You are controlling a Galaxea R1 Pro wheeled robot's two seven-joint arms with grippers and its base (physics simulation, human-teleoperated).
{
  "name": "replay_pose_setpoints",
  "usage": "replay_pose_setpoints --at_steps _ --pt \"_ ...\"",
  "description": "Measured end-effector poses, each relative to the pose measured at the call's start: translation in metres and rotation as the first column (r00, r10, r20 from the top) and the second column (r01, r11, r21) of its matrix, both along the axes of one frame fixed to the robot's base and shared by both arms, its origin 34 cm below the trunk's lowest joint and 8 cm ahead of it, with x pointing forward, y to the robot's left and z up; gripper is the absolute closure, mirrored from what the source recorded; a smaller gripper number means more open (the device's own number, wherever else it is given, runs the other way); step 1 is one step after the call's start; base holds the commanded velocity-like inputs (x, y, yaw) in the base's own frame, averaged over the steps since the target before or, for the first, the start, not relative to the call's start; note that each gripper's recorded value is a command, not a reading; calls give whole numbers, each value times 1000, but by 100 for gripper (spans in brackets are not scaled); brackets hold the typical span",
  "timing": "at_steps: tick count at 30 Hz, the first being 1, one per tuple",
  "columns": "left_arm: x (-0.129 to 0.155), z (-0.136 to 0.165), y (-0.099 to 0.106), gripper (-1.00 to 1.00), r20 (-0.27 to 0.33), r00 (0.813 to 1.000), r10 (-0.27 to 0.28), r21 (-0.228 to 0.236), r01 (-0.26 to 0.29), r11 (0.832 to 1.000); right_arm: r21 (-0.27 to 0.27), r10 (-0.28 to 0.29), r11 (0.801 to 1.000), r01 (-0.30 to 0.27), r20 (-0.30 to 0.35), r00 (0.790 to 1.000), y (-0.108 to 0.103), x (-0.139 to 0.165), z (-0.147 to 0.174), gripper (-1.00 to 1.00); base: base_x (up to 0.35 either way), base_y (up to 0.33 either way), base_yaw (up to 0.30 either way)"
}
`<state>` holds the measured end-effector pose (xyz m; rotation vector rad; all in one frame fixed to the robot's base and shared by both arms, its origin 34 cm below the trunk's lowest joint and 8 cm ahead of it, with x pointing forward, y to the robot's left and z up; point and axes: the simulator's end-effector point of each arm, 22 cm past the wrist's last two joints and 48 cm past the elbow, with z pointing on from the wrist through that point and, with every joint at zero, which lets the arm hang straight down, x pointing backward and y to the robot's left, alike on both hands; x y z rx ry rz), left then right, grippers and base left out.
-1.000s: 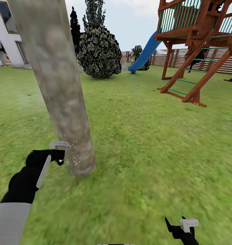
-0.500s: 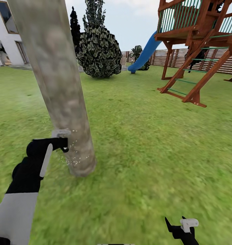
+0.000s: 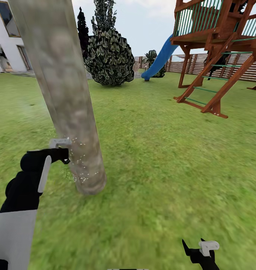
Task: In the garden, pick up the pesticide atomizer on the floor and spray pesticide onto both trees until each tree trunk is fully covered.
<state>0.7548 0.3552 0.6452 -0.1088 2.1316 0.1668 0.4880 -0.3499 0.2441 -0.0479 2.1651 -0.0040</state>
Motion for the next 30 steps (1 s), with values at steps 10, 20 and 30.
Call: replay_pose_setpoints --at_steps 10,20,30 --pt "-25 -138 3 100 -213 977 6 -20 -11 1000 1 0 1000 0 -1 1000 1 0 0 -100 0 0 0" --pt "-49 -250 -2 100 -252 968 -15 2 16 1000 2 -1 1000 1 -1 1000 1 0 -1 -100 0 0 0" --pt "-81 -300 -2 100 -313 949 42 31 -33 999 1 -2 1000 2 -1 1000 0 0 0 -100 0 0 0"
